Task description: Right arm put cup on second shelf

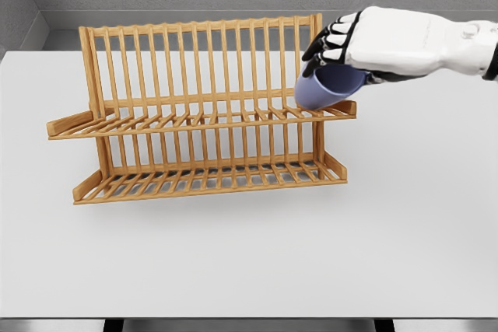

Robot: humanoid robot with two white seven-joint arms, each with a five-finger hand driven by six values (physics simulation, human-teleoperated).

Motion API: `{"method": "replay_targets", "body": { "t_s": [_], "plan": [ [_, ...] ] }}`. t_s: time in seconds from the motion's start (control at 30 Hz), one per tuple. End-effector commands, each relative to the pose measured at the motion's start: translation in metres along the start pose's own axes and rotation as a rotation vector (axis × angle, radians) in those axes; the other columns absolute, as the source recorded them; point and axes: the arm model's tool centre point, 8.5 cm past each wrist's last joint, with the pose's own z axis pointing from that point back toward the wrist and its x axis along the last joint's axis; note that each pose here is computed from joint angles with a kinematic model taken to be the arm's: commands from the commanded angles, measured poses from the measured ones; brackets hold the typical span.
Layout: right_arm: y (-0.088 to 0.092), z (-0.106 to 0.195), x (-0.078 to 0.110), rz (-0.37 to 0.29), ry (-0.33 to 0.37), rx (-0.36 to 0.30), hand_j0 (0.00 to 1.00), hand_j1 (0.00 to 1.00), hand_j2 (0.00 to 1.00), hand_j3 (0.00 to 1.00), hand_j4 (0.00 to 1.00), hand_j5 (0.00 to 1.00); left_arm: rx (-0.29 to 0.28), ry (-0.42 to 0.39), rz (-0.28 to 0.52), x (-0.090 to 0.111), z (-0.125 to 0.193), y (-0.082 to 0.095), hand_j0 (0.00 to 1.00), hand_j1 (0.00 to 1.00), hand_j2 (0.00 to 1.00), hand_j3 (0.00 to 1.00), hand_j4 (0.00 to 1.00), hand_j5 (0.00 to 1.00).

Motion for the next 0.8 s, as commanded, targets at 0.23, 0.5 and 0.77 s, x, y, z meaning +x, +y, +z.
{"method": "replay_targets", "body": {
  "t_s": [0.23,0.5,0.77],
  "plan": [
    [0.021,-0.010,0.003,-0.017,-0.014,0.066,0.65,0.65,0.65,0.65,0.65,0.65,0.000,0.000,0.000,0.000,0.000,0.000,1.00,1.00,1.00,1.00,1.00,1.00],
    [0.024,-0.010,0.004,-0.022,-0.016,0.073,1.00,1.00,1.00,1.00,1.00,1.00,0.000,0.000,0.000,0.000,0.000,0.000,1.00,1.00,1.00,1.00,1.00,1.00],
    [-0.067,0.067,-0.031,0.088,0.246,-0.184,1.00,1.00,1.00,1.00,1.00,1.00,0.000,0.000,0.000,0.000,0.000,0.000,1.00,1.00,1.00,1.00,1.00,1.00]
  ]
}}
